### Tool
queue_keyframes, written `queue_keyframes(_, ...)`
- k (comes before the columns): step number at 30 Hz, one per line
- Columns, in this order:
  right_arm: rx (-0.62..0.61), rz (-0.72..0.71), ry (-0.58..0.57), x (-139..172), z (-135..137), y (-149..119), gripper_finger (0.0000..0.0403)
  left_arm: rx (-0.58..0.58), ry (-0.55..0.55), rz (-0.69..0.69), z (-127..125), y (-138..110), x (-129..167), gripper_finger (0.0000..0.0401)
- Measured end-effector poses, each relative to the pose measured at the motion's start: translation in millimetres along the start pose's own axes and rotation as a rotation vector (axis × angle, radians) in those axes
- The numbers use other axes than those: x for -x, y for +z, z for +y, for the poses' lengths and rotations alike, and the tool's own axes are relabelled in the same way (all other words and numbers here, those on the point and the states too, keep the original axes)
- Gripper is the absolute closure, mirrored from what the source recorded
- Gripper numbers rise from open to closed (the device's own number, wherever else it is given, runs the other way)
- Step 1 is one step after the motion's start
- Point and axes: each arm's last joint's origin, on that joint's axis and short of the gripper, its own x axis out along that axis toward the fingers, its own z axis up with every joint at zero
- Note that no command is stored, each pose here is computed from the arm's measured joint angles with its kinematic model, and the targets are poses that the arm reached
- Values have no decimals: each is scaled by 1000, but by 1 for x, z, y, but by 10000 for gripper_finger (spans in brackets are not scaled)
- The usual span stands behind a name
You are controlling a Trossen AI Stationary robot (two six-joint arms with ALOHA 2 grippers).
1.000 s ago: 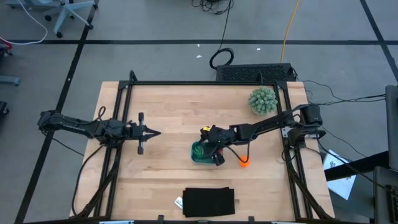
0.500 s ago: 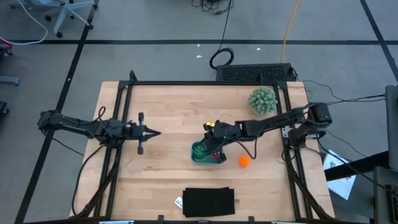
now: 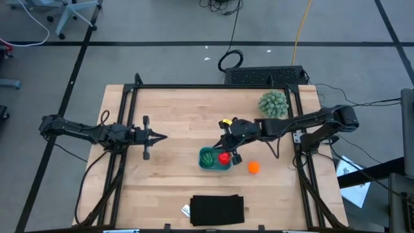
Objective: Pick and placing Produce into tupperware
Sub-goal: Put the orange pumpkin into the blue bin
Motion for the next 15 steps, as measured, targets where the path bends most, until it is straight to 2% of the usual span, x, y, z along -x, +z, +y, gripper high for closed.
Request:
queue_keyframes(5, -17, -17, 2, 15, 0, 5, 398, -1, 3, 1, 0, 0, 0, 387)
queue_keyframes(9, -65, -64, 45, 27, -3, 10, 401, -1, 3, 1, 0, 0, 0, 387)
queue_keyframes(15, -91, -79, 30, 42, -7, 12, 402, -11, 31, 6, -2, 0, 1, 387)
